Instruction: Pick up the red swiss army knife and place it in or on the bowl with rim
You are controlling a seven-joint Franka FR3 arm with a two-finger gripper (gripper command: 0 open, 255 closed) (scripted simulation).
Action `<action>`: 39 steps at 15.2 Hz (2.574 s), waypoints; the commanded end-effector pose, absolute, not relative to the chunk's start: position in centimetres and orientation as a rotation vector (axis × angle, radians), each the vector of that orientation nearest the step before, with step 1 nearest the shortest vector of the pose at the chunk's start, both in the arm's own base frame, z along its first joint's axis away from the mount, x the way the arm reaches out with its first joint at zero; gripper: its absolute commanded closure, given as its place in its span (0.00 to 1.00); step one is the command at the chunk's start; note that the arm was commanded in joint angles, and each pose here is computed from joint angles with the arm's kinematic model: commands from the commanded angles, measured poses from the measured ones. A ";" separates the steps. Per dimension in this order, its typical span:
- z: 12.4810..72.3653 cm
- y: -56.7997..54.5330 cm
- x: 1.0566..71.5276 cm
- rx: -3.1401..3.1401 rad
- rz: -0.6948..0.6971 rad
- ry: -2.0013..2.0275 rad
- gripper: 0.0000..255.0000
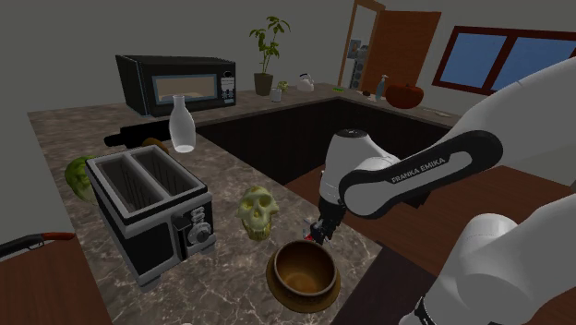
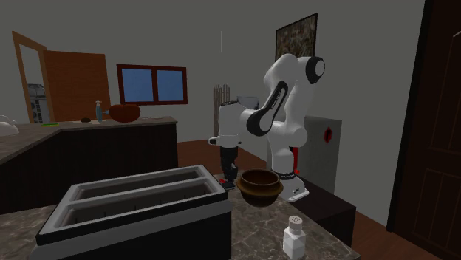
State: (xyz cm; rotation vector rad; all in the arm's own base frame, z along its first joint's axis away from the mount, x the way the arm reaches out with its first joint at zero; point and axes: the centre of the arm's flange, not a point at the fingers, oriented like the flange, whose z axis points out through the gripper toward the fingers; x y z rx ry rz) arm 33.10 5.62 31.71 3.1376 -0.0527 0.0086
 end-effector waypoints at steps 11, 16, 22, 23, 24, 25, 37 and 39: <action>36.4 5.6 33.1 3.138 0.008 -0.053 1.00; 39.1 5.6 33.1 3.138 0.008 -0.053 1.00; 42.2 5.6 33.1 3.138 0.008 -0.053 1.00; 42.8 5.6 33.1 3.138 0.008 -0.053 1.00; 43.3 5.6 33.1 3.138 0.008 -0.053 1.00; 43.8 5.6 33.1 3.138 0.008 -0.053 1.00; 48.9 7.9 31.8 3.138 0.008 -0.053 1.00; 49.0 10.2 30.5 3.138 0.008 -0.053 1.00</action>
